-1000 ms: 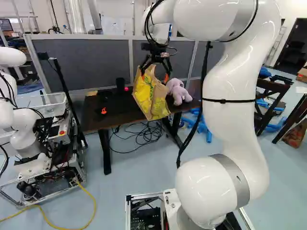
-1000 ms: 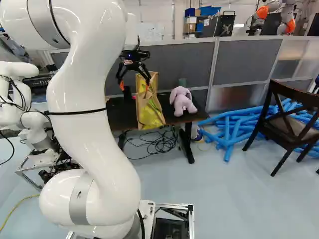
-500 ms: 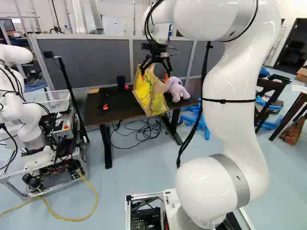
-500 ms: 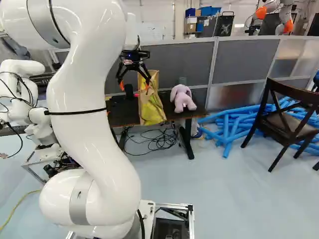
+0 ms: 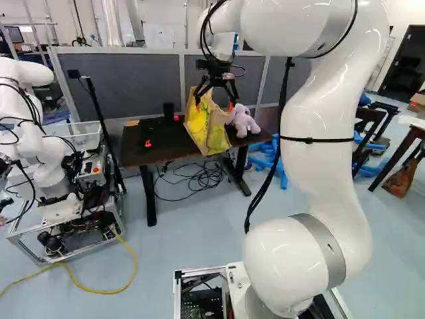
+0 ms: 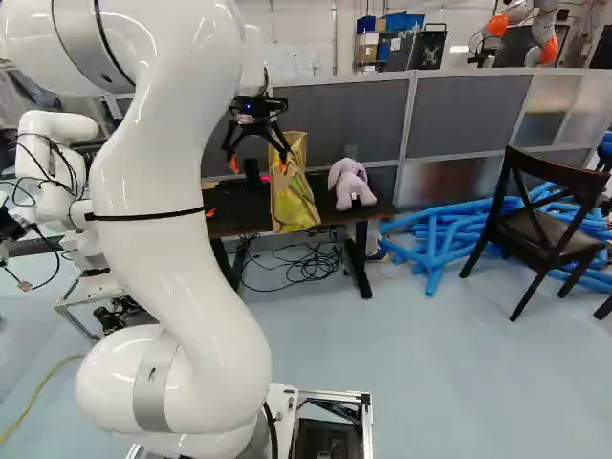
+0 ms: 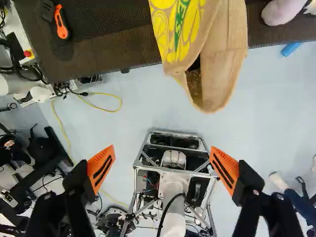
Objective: Pick up the bag on the ground and place it on the table
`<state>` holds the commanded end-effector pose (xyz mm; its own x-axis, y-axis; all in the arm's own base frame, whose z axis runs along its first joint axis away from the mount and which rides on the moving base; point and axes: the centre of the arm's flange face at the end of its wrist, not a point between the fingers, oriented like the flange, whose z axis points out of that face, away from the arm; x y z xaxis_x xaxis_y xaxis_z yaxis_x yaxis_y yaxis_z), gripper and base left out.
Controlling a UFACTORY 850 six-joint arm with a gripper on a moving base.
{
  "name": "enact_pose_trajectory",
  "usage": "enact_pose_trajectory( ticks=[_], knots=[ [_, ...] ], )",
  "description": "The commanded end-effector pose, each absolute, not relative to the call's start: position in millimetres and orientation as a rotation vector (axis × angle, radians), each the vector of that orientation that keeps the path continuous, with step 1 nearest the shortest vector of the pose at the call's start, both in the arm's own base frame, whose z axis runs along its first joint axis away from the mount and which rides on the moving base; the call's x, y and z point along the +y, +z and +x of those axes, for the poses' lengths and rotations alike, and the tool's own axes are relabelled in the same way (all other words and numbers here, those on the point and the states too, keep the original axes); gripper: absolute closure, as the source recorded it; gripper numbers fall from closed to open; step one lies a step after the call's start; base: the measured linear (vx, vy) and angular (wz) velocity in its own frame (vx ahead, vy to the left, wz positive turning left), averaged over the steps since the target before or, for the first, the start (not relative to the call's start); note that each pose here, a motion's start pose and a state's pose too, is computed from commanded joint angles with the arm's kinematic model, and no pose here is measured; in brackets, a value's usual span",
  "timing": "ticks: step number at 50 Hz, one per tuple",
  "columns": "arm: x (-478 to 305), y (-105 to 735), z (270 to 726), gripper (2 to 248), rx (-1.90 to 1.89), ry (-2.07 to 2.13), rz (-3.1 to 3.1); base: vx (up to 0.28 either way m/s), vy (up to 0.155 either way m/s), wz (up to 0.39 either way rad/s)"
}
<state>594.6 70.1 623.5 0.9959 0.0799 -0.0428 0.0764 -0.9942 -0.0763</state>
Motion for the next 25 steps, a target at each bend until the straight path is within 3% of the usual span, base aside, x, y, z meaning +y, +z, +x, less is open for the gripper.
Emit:
enact_pose_trajectory(
  ticks=[25],
  knots=[
    [70.1,623.5,594.6,3,-0.12,0.07,-3.064,-0.11,-0.002,0.006]
  ],
)
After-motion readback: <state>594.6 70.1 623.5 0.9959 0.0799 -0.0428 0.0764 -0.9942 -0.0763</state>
